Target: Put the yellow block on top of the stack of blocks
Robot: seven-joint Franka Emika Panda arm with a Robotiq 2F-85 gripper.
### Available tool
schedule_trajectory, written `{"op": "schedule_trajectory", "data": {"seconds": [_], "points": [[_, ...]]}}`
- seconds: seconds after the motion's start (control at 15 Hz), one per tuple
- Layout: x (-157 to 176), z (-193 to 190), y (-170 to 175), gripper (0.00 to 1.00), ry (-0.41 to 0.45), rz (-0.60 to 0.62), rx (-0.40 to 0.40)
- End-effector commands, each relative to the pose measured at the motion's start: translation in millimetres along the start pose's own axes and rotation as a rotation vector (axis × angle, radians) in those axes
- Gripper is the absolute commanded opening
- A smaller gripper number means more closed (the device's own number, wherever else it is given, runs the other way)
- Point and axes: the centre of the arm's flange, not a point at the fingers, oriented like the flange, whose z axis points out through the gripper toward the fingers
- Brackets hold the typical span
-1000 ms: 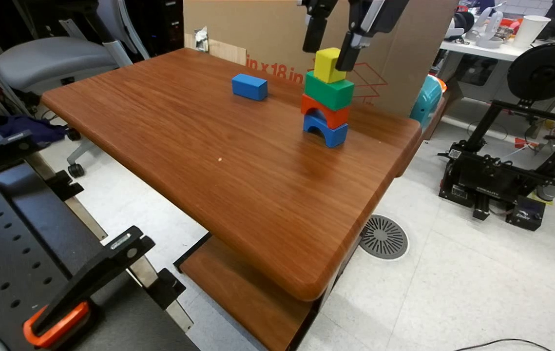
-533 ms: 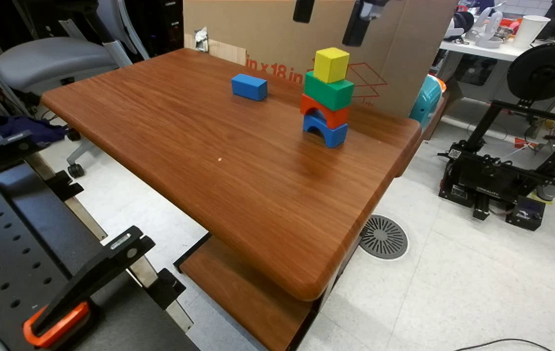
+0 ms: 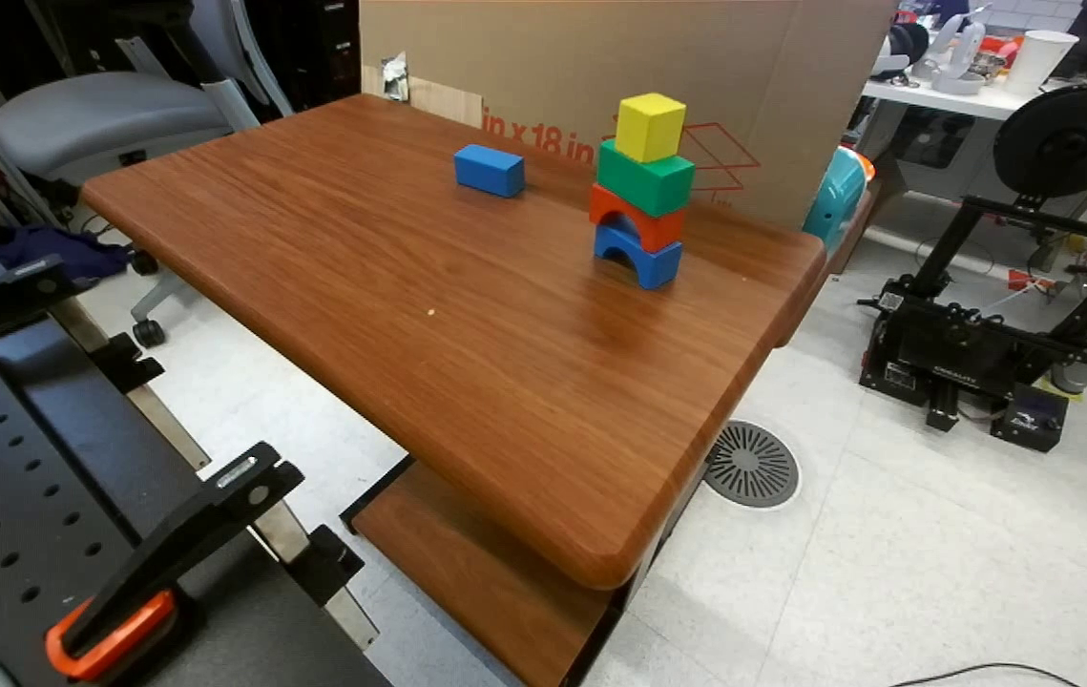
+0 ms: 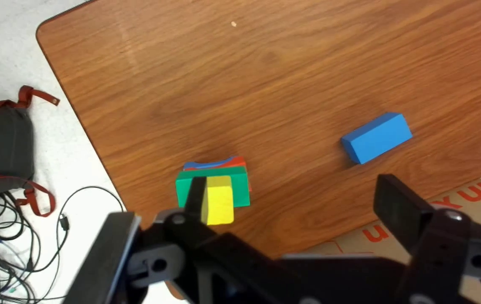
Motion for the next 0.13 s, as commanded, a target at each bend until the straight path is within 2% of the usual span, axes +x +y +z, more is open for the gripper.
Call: {"op": "schedule_trajectory", "data": {"seconds": [0.0,0.07], "points": [[0.7,2.2,2.0,1.00,-0.003,0.003,-0.001],[1.3,3.8,3.8,1.00,-0.005,0.006,-0.002]]}}
